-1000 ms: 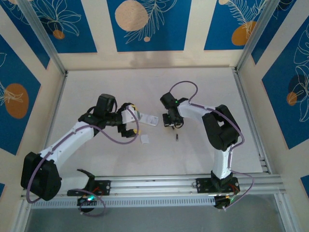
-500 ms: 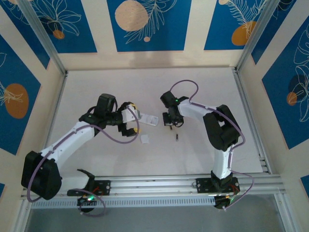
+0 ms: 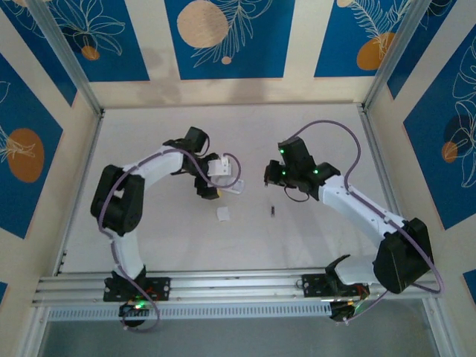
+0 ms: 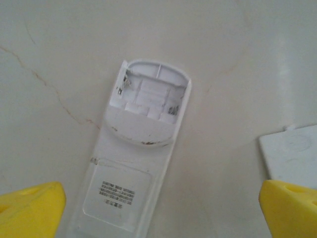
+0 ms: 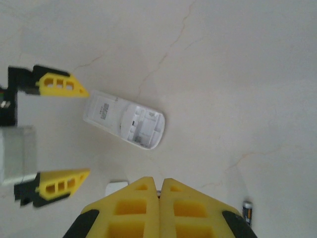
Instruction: Load the batteries into the remote control
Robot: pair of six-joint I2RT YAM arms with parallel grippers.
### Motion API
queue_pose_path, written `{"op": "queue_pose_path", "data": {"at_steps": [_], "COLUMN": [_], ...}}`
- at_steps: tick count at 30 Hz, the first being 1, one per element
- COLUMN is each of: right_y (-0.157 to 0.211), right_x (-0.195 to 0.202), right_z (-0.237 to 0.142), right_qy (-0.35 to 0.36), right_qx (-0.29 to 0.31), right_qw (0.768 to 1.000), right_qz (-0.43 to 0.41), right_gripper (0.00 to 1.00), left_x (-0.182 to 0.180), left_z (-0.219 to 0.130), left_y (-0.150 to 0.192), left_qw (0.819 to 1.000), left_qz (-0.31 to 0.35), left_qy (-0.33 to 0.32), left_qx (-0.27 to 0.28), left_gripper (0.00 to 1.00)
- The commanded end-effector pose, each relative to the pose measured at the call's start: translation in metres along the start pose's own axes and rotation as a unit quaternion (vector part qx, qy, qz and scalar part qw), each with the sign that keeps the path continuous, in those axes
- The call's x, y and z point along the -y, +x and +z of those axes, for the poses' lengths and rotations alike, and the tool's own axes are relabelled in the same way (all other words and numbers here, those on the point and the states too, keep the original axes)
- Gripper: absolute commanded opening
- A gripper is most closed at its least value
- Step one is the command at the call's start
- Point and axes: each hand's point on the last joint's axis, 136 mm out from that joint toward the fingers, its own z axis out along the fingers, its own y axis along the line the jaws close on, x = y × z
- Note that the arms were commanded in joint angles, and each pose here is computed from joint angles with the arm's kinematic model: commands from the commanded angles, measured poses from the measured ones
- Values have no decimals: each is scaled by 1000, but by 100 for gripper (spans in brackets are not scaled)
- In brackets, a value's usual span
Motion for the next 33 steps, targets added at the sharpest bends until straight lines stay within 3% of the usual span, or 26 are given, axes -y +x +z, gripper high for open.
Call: {"op": "queue_pose_path", "data": {"at_steps": [1,5,10,18,23,33], "right_y": [10,14,13,6,4,4], "right_x": [6,12,16,17,15,18], "right_z": [-10,-14,-19,-25,-30,-34], "right_qy": [0,1,5,2,1,3], "right_qx": [-7,-8,-6,0,5,21], "right_qw": [1000,1000,1000,1000,1000,998], "right_qz": [12,12,12,15,19,55], "right_gripper": [5,4,4,4,4,5], "left_x": [-1,-14,-16,-12,-15,-10], "left_z": [4,21,38,45,46,39], "left_y": [3,6,17,26,25,22], "left_qw": [999,999,997,994,995,991], "left_qz": [36,30,29,13,-10,-99], "left_qy": [25,35,55,83,80,46], "left_qx": [-24,-28,-45,-65,-67,-83], "left_gripper": [99,98,86,80,61,54]}}
